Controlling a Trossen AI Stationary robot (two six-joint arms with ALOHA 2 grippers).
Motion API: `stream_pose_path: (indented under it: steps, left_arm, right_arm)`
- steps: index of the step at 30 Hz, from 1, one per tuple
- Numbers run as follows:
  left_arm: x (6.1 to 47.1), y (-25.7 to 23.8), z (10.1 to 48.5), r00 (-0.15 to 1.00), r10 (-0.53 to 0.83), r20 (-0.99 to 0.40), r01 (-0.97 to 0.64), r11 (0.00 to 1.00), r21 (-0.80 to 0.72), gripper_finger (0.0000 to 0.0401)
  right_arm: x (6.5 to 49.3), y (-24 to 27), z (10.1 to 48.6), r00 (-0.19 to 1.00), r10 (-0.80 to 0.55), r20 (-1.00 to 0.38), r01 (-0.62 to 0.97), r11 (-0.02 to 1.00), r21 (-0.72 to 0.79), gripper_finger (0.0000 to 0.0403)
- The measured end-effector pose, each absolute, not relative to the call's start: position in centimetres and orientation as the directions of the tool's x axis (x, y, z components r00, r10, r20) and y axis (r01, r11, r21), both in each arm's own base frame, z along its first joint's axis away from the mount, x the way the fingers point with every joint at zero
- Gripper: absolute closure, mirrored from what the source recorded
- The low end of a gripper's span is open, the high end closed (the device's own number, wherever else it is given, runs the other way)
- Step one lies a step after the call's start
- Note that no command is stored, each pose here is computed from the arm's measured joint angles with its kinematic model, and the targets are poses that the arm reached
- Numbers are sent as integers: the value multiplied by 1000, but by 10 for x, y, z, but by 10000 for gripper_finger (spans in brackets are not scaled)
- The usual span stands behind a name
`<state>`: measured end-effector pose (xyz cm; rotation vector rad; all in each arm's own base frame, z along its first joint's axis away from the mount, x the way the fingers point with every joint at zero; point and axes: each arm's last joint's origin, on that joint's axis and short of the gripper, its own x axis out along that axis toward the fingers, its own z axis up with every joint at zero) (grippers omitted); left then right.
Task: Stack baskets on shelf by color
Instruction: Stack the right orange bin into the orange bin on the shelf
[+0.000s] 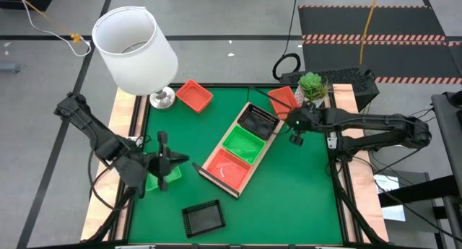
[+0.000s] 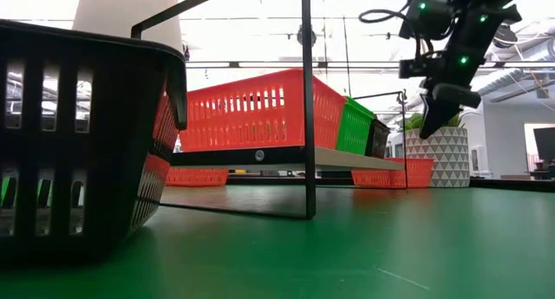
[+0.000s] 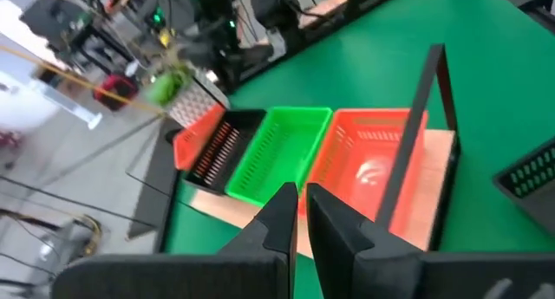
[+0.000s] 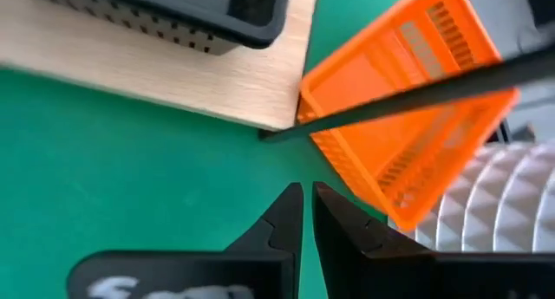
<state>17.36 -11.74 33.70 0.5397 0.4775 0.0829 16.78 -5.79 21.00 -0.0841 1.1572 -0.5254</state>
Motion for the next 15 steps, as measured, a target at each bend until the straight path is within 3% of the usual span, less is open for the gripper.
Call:
stream_pose_path:
  steps: [8,15]
  left_arm:
    - [162,-90,363,909,236,-345,-26,855,518,370]
    - [160,-83,357,877,270,-397,-53,876,480,370]
  right_arm:
    - [163,-79,210,318,-417,-852,256,902,-346,375]
    - [158,-92,210,310,-422,-852,265,899,-349,315]
